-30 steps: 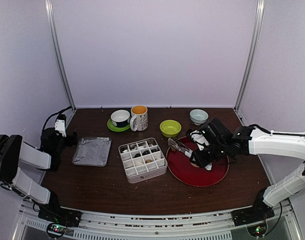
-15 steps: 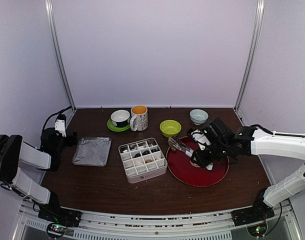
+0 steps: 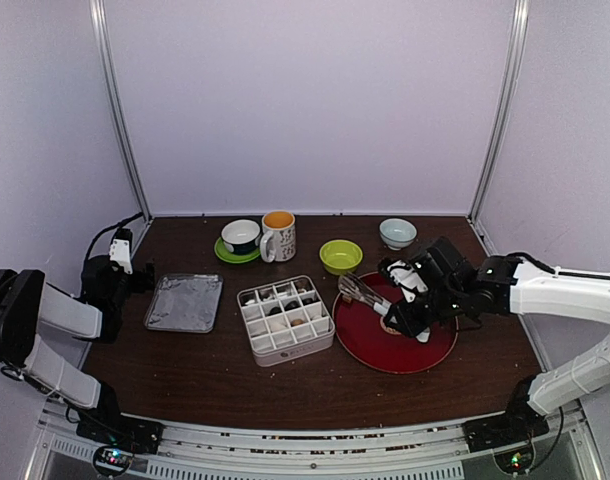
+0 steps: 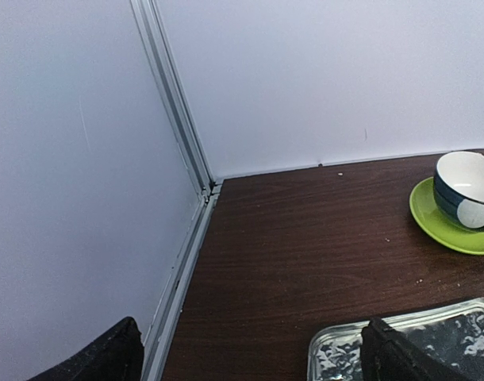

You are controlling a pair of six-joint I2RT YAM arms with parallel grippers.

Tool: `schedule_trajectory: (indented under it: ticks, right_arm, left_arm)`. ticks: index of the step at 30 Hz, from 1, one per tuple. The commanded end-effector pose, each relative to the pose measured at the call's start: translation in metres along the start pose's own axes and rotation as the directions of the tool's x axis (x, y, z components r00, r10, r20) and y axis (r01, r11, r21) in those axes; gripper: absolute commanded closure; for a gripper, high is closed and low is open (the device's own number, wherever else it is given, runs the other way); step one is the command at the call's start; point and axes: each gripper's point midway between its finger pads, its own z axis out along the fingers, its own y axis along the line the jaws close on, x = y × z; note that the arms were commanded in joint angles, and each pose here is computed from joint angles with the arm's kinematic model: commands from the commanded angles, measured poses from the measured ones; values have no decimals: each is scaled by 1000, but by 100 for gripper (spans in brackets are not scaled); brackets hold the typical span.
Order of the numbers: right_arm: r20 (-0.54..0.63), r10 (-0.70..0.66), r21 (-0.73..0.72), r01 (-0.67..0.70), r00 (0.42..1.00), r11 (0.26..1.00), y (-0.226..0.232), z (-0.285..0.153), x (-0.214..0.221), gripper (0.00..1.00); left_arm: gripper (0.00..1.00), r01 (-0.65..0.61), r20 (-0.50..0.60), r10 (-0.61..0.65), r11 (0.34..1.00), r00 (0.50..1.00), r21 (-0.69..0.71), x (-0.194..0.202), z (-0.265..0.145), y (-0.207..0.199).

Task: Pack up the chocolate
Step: Place the fake chocolate in the empty pocket of the box.

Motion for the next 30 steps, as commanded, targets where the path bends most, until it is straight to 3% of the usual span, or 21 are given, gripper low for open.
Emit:
schedule_trajectory:
  ticks: [1,30]
  right_arm:
    - [49,-1,-18,2,999,1000,2,-8,-7,74]
    - [25,-21,-68,22,999,997,11,-9,-3,74]
  left_arm:
    - [2,14,56,-13,1000,998,-8,-17,4,4]
    - [2,14,55,-13,1000,998,-9,-17,4,4]
